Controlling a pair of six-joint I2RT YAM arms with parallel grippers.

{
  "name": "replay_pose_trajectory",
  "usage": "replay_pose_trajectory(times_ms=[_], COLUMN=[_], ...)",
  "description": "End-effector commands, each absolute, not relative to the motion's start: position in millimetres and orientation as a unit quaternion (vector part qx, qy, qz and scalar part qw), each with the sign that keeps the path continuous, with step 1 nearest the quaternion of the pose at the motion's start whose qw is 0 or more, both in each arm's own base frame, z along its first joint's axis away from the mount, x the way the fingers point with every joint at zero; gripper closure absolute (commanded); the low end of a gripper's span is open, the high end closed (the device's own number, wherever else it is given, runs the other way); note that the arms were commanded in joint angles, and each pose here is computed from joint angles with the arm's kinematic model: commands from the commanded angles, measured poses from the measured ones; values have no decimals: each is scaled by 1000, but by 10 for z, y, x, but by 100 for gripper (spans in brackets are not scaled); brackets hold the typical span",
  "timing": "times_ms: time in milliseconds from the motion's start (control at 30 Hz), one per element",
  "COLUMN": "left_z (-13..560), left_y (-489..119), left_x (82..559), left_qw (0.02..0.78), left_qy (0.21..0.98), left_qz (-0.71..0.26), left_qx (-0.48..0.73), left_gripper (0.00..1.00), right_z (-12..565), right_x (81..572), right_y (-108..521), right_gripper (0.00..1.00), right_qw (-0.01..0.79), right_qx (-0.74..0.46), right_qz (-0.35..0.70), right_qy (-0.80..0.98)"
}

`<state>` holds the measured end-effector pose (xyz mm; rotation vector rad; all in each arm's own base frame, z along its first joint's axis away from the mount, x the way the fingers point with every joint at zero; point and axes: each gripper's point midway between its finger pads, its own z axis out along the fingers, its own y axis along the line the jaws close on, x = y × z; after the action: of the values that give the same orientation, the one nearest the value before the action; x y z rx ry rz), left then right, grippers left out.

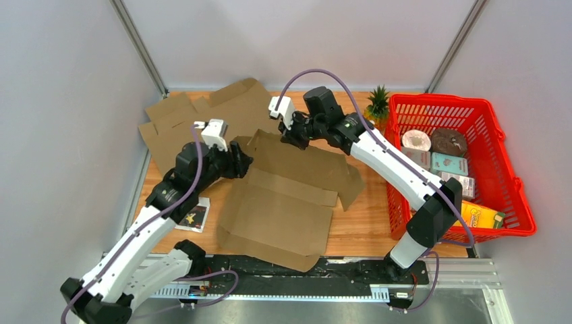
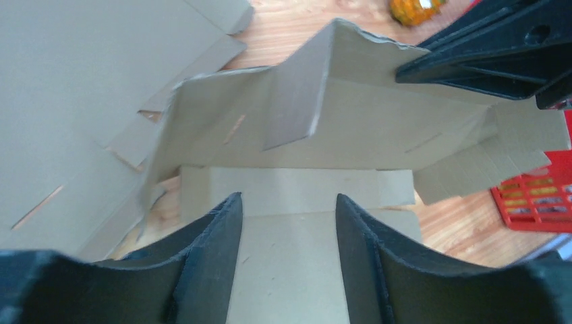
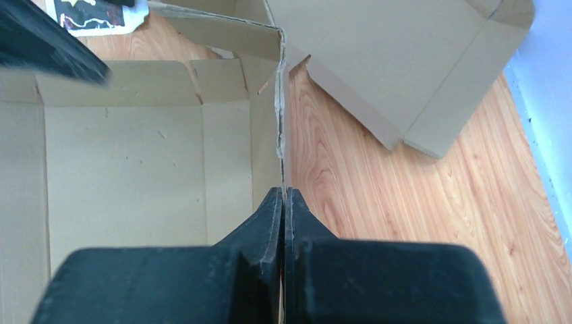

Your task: Fold the paper box

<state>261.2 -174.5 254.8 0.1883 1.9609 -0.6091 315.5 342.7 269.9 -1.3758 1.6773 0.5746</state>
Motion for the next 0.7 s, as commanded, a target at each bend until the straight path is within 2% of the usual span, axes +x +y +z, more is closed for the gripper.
replay_pose_trajectory(times_ms=[0,67,200,267,400,567,667], left_z=[2377,2336,2148,2053,1858,1546,1328], left_y=[-1312,-1319,-1353,-1364,-1471,-1373,-1366], left_x=[2479,2478,2597,2739,2941,3017,2972], left_qw=[518,515,484,482,460,419,385], left_qy=[836,838,859,862,875,905,919], left_qz=[-178,-181,-168,-153,-142,-48,-25], left_qx=[23,18,-15,-36,-49,-61,-76], left_gripper=[47,53,79,81,91,93,92], right_z=[2596,2554,2518,2495,2465,2445,2461], right_x=[3147,3128,3112,3111,3113,3127,3133], right_y=[3367,3342,3269,3251,3262,3247,3243], right_gripper=[100,100,100,100,100,100,100], right_qw=[417,410,398,398,391,392,396], right_qx=[-565,-567,-565,-564,-563,-562,-559], right_qz=[234,238,246,246,250,244,246], right_qy=[672,674,679,681,684,686,686])
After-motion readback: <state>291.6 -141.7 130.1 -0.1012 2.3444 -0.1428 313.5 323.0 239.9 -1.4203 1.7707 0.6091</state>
